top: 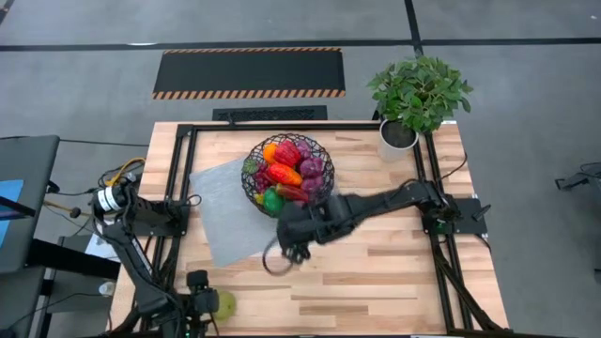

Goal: Build produce basket
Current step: Put the pear into the wired basket

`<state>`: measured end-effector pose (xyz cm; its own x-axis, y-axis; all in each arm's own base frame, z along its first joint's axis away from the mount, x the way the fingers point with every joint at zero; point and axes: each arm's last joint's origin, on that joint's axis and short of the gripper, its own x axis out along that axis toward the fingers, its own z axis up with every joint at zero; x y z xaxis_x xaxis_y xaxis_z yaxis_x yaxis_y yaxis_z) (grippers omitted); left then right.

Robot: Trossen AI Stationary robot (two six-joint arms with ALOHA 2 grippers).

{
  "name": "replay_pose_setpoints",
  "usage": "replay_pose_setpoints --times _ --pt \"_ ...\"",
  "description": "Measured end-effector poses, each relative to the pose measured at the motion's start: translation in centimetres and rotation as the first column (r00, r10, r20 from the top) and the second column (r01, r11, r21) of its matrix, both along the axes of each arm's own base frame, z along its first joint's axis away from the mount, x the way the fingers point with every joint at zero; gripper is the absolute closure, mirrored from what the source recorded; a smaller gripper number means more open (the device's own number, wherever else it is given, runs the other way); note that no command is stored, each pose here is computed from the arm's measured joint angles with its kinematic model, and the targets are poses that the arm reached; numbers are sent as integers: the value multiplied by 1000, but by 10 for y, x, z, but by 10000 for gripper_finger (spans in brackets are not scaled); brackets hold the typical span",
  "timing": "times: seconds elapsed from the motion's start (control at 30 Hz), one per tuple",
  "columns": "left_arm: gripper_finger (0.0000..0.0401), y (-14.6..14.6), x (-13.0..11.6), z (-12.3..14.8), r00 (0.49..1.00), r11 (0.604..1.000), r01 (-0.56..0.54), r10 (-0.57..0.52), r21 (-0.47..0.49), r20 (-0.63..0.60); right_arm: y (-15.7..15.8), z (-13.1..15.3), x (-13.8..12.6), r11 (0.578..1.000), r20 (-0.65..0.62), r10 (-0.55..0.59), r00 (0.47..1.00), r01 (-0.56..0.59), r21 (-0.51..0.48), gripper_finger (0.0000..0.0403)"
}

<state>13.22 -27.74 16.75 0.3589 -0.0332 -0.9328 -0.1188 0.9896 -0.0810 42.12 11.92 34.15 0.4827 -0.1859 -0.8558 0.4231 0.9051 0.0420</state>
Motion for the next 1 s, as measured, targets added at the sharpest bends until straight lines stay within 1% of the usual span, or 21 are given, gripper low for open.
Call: replay_pose_setpoints --times 0.07,0.2,0.33,0.43,0.57,0.7,0.8,0.9,1.0 --pt "74 2 7 -4 1000 1000 -12 13 -27 27 19 -1 -1 999 42 26 999 -27 22 125" --pt "74 13 22 -14 997 998 -46 48 -36 54 52 -11 2 995 130 78 988 -85 53 125" --pt "74 22 37 -19 995 997 -60 63 -49 76 70 -22 3 992 176 84 981 -99 78 125" --pt "85 26 48 -18 991 996 -74 79 -56 104 79 -39 6 988 205 57 977 -85 128 125" --pt "122 32 59 -17 987 993 -100 108 -66 119 90 -67 3 983 167 29 986 -59 176 125" --pt "169 37 67 -17 980 988 -138 147 -75 134 96 -86 -3 976 113 -30 993 5 217 125" --pt "208 40 71 -16 972 982 -169 180 -84 151 102 -89 -7 972 108 -56 993 29 234 125" --pt "243 41 73 -16 962 977 -196 207 -79 179 111 -89 -11 970 120 -42 992 12 244 125" --pt "261 42 74 -15 950 972 -221 232 -74 208 116 -89 -14 972 122 -33 992 4 234 125"
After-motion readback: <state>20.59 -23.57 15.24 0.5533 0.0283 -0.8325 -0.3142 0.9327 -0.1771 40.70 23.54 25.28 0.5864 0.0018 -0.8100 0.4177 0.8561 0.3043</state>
